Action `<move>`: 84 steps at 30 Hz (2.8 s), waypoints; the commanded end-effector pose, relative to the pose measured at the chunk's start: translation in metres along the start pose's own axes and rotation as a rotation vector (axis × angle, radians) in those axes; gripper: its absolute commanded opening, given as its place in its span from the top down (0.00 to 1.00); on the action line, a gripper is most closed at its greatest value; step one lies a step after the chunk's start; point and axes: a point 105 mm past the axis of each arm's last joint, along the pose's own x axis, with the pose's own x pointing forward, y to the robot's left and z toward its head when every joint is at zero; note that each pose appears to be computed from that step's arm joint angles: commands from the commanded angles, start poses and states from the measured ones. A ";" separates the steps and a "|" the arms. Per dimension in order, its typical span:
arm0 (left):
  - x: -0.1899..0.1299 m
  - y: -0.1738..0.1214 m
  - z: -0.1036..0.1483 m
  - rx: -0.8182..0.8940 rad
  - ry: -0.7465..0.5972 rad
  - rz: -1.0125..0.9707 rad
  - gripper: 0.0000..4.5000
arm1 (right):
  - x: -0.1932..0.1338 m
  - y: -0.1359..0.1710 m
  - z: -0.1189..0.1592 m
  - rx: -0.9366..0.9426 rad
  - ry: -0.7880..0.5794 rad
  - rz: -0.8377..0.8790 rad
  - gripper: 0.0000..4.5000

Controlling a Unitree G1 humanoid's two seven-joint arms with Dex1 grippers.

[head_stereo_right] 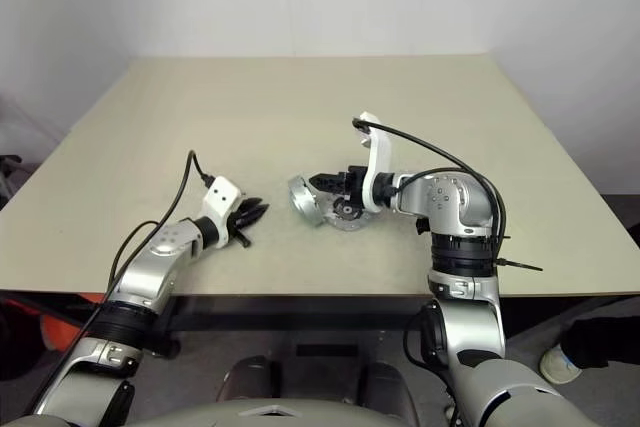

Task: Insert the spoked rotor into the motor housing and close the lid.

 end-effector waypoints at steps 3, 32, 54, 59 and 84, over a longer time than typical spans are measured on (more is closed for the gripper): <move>-0.006 0.008 0.007 0.024 -0.028 0.029 0.78 | -0.001 0.008 0.015 -0.042 -0.042 0.023 0.64; -0.037 -0.025 0.020 -0.178 -0.062 -0.218 0.78 | -0.039 0.006 -0.051 -0.029 0.124 0.176 0.64; -0.086 -0.065 0.006 -0.215 0.136 -0.570 0.78 | -0.030 -0.009 -0.038 -0.080 0.079 0.101 0.64; -0.082 -0.077 0.002 -0.229 0.174 -0.649 0.78 | -0.030 -0.010 -0.030 -0.094 0.056 0.091 0.64; -0.024 -0.051 -0.001 -0.229 0.069 -0.326 0.78 | -0.032 -0.014 -0.027 -0.086 0.004 0.046 0.64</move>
